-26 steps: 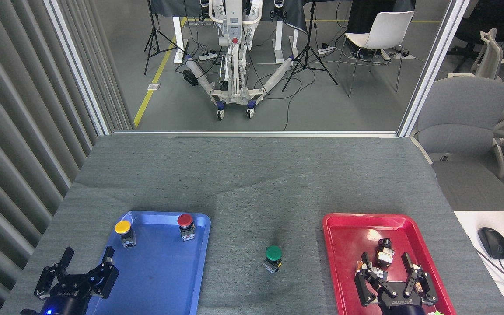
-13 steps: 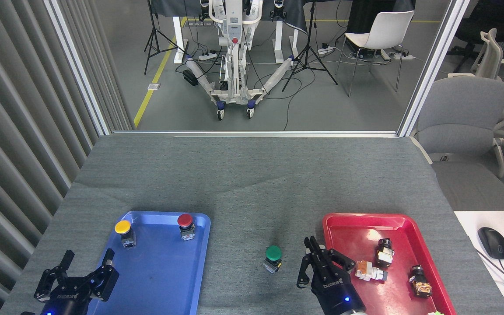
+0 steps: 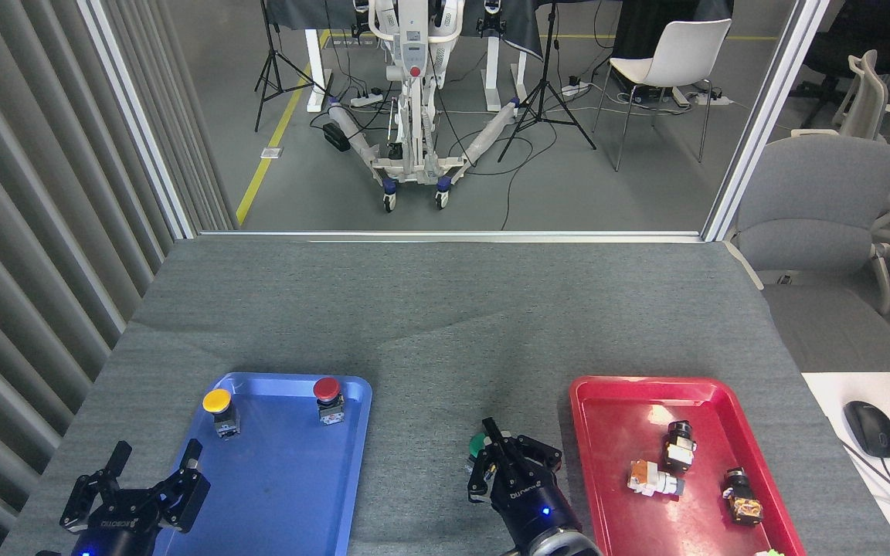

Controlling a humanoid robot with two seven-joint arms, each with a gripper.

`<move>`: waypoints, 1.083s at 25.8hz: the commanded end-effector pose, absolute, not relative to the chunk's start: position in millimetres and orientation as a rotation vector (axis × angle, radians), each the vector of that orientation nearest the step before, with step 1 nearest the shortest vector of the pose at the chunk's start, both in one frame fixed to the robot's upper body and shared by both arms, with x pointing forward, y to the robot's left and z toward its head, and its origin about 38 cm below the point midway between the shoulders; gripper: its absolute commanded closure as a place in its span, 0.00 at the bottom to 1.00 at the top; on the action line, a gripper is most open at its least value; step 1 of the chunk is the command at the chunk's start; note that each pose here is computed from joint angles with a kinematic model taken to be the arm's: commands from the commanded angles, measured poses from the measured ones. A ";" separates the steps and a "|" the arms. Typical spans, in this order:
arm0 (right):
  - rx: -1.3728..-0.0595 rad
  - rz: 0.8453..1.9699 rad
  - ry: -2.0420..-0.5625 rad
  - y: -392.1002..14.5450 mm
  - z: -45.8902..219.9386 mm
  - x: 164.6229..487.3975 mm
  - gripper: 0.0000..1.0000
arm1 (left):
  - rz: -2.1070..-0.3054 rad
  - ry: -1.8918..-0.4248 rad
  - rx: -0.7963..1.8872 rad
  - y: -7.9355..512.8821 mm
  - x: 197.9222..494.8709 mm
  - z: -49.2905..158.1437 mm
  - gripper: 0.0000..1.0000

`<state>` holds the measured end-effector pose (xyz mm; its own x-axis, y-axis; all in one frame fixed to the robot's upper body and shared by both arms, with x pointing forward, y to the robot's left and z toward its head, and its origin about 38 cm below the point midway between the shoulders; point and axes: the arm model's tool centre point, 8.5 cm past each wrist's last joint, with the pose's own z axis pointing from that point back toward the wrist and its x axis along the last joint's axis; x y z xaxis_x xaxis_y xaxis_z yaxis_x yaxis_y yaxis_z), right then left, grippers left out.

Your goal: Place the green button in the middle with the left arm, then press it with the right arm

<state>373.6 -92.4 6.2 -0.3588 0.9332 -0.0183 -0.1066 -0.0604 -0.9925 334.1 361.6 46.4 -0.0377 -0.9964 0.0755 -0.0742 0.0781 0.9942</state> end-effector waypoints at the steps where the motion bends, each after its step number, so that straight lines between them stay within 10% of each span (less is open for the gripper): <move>1: -0.948 1.569 -1.319 -92.7 -4.8 371.5 1.00 | -1.130 -1.325 1.184 363.4 335.8 45.3 0.00; 17: -0.957 1.564 -1.301 -90.7 -10.2 368.4 1.00 | -1.137 -1.336 1.183 363.9 338.6 47.3 0.00; 21: -1.052 1.453 -1.332 -92.5 13.2 375.4 0.66 | -1.134 -1.335 1.183 364.3 339.5 47.3 0.00; 25: -1.127 1.359 -1.358 -94.3 25.0 378.3 0.04 | -1.133 -1.334 1.184 364.5 339.5 47.3 0.00; 28: -1.187 1.285 -1.368 -117.2 27.8 375.4 0.01 | -1.136 -1.333 1.182 364.2 338.5 46.7 0.00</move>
<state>377.2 -99.0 24.5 -0.1984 0.9800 -0.0139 0.0207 -0.0100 -0.9997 339.2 364.4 47.2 -0.0406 -0.9956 0.0850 -0.0761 0.0879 0.9932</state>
